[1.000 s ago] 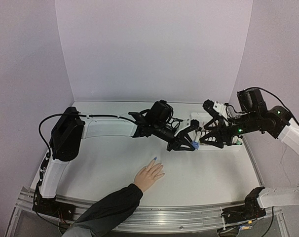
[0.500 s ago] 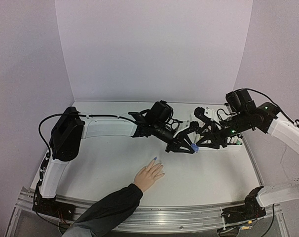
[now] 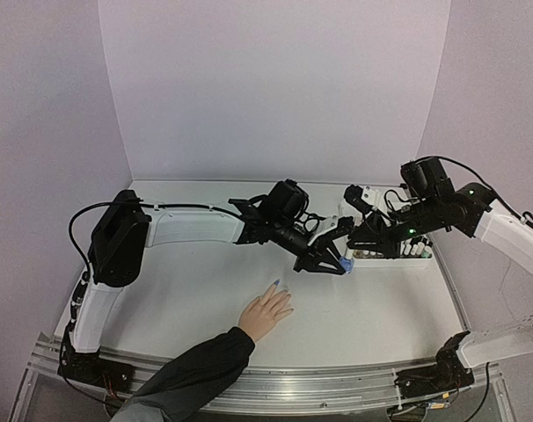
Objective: Paint the nails
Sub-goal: Screw the nail polish bottle cap onto the nail polish bottle.
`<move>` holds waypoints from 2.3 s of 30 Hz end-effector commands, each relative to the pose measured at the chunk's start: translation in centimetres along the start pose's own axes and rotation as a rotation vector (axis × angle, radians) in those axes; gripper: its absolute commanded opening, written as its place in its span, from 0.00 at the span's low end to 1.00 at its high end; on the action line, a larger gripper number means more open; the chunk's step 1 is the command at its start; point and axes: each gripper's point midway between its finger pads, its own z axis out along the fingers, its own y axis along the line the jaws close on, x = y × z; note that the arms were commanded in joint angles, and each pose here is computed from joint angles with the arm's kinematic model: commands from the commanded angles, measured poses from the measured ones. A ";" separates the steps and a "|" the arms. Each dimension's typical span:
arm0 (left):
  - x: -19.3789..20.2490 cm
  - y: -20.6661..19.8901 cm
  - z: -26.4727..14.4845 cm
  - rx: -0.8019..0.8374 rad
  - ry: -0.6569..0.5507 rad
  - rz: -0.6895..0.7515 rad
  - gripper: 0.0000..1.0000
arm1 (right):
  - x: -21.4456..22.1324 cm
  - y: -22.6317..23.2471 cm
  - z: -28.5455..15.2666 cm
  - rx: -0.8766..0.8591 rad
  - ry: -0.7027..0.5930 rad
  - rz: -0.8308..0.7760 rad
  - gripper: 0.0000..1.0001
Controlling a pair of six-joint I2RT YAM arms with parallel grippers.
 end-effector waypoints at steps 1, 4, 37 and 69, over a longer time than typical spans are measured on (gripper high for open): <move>-5.6 0.0 -2.3 -0.040 -0.088 0.087 0.00 | 0.3 -0.8 0.5 0.028 0.015 0.047 0.00; -5.9 0.7 -2.4 -0.085 -0.100 0.091 0.00 | 0.3 -0.8 0.5 0.030 0.013 0.069 0.00; -7.6 9.7 -3.9 -0.584 -0.133 0.097 0.00 | -0.9 -8.5 3.7 0.499 -0.017 0.566 0.00; -6.3 0.7 -3.3 -0.103 -0.129 0.146 0.00 | -1.3 1.1 -3.4 0.164 -0.034 0.105 0.81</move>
